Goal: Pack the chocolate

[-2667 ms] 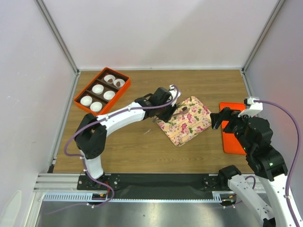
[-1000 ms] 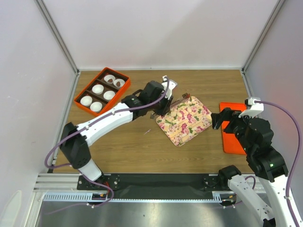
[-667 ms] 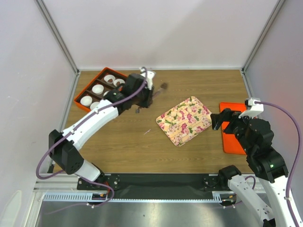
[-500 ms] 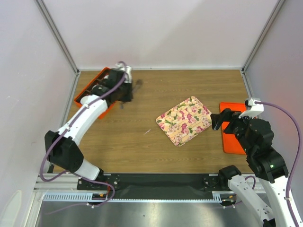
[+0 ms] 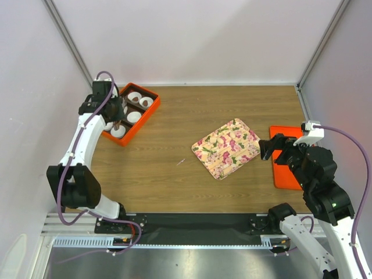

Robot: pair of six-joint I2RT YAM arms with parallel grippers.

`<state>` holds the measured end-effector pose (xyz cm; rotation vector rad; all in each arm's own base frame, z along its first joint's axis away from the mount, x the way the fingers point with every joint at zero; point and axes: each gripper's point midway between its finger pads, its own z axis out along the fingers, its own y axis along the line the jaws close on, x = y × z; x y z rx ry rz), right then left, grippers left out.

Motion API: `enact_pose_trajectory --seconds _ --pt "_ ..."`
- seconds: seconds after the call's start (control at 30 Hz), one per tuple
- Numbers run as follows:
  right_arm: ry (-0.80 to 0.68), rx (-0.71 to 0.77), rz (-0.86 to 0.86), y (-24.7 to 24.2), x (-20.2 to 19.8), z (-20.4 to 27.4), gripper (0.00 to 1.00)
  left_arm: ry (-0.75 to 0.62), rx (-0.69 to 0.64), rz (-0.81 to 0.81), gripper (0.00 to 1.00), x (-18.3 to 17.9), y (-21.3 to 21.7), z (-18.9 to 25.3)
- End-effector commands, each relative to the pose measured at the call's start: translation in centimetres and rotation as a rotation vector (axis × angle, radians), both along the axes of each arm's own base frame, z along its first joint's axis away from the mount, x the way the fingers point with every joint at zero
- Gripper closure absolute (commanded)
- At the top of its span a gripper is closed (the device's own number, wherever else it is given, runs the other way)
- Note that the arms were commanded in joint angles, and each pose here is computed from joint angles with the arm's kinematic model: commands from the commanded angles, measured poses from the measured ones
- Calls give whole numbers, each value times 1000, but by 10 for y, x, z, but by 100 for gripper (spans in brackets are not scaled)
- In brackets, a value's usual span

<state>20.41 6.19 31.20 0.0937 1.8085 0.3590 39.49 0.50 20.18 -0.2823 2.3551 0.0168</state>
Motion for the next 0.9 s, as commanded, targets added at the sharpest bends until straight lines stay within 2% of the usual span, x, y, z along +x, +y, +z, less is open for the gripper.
enact_pose_trajectory --seconds 0.0,0.53,0.87 --pt "-36 -6 10 1 1 12 0 -47 14 34 68 10 19 16" --pt "-40 -6 -2 -2 -1 13 0 -11 116 110 63 46 47 -4" --pt "-41 -9 -11 -4 -2 13 0 19 117 99 61 56 47 -17"
